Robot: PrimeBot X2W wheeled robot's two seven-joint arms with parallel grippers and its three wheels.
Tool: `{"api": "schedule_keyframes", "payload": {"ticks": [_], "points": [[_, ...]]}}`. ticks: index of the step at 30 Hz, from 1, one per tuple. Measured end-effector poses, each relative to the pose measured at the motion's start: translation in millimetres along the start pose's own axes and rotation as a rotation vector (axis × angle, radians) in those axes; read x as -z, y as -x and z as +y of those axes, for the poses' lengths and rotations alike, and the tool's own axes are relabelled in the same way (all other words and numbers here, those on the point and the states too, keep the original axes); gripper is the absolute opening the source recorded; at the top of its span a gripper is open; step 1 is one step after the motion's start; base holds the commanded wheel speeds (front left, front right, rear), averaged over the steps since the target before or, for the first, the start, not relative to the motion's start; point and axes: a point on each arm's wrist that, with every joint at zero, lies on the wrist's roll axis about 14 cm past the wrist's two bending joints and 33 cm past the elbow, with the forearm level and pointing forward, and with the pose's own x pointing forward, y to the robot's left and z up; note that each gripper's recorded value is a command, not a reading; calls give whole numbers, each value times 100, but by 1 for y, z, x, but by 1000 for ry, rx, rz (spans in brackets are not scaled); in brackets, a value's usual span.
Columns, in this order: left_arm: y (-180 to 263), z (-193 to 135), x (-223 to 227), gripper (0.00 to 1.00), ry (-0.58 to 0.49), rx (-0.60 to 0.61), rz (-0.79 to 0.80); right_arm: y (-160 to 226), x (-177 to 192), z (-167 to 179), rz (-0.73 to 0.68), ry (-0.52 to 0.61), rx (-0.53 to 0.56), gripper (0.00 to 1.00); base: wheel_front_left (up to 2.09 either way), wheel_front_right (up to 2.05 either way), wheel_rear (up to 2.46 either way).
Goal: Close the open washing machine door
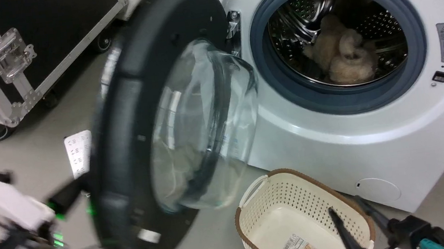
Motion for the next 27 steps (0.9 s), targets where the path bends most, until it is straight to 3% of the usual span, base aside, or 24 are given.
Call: {"api": "schedule_keyframes", "payload": {"ticks": [12, 27], "points": [[-30, -18, 126, 0, 165, 108, 302, 26, -4, -45, -10, 21, 155, 100, 0, 0, 0], [-121, -53, 259, 0, 364, 174, 529, 91, 20, -116, 66, 23, 393, 100, 0, 0, 0]]}}
